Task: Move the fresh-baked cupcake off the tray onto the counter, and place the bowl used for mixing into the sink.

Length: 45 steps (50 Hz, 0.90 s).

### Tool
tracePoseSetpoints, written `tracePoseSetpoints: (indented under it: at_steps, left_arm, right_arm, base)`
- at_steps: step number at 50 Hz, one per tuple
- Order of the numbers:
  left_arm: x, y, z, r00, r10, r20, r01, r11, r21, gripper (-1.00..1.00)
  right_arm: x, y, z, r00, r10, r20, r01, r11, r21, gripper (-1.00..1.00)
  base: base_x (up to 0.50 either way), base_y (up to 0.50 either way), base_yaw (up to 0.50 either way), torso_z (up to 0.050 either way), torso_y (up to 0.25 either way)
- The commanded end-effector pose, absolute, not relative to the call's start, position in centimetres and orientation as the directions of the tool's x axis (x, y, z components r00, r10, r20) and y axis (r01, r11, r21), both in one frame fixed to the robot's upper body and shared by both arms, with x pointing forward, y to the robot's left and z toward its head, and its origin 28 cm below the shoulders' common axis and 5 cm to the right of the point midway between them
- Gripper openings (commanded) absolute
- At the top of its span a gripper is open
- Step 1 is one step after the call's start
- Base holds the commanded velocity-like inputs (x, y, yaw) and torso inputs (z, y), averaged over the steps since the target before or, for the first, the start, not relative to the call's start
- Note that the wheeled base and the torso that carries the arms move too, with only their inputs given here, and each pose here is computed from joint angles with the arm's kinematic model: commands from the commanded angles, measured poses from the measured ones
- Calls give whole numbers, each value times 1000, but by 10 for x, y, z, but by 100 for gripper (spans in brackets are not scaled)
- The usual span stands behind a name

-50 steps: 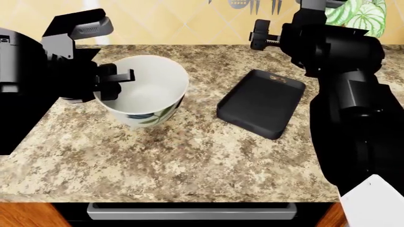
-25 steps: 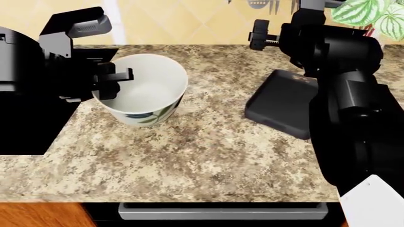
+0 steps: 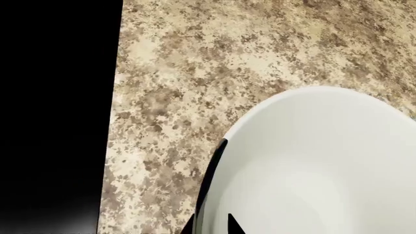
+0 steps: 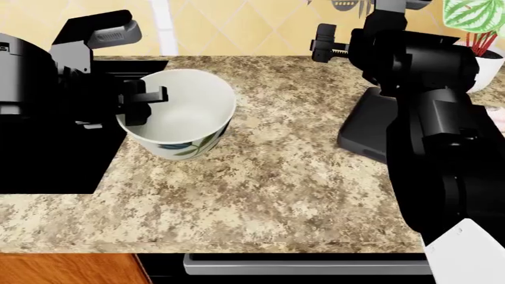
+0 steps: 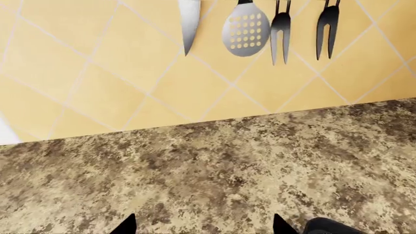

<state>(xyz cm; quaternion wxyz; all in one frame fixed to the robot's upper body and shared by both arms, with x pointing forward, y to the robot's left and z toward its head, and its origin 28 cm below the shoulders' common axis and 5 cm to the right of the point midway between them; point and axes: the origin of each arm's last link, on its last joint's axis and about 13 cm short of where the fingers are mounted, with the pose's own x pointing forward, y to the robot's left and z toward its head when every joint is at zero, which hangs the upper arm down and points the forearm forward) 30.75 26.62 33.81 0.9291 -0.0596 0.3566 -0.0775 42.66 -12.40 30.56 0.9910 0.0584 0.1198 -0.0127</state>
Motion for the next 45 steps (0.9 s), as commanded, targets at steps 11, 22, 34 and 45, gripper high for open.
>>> tracePoseSetpoints:
  at_steps: [11, 22, 34, 45]
  left_arm:
    - [302, 270, 347, 757, -184, -626, 90, 980, -180, -100]
    - [304, 267, 348, 754, -192, -628, 101, 979, -177, -100]
    - [307, 266, 346, 750, -194, -632, 102, 978, -179, -100]
    - [306, 266, 346, 747, -197, -635, 106, 978, -179, -100]
  right_arm:
    - [426, -123, 307, 971, -3, -238, 30, 993, 111, 100]
    - [426, -125, 308, 971, -8, -241, 36, 993, 109, 100]
    - [426, -124, 308, 971, -8, -240, 35, 994, 107, 100]
    - [426, -124, 306, 970, -4, -241, 32, 994, 109, 100]
  base:
    - [0, 191, 0, 0, 0]
    - [0, 191, 0, 0, 1]
    - [0, 190, 0, 0, 0]
    - [0, 188, 0, 0, 0]
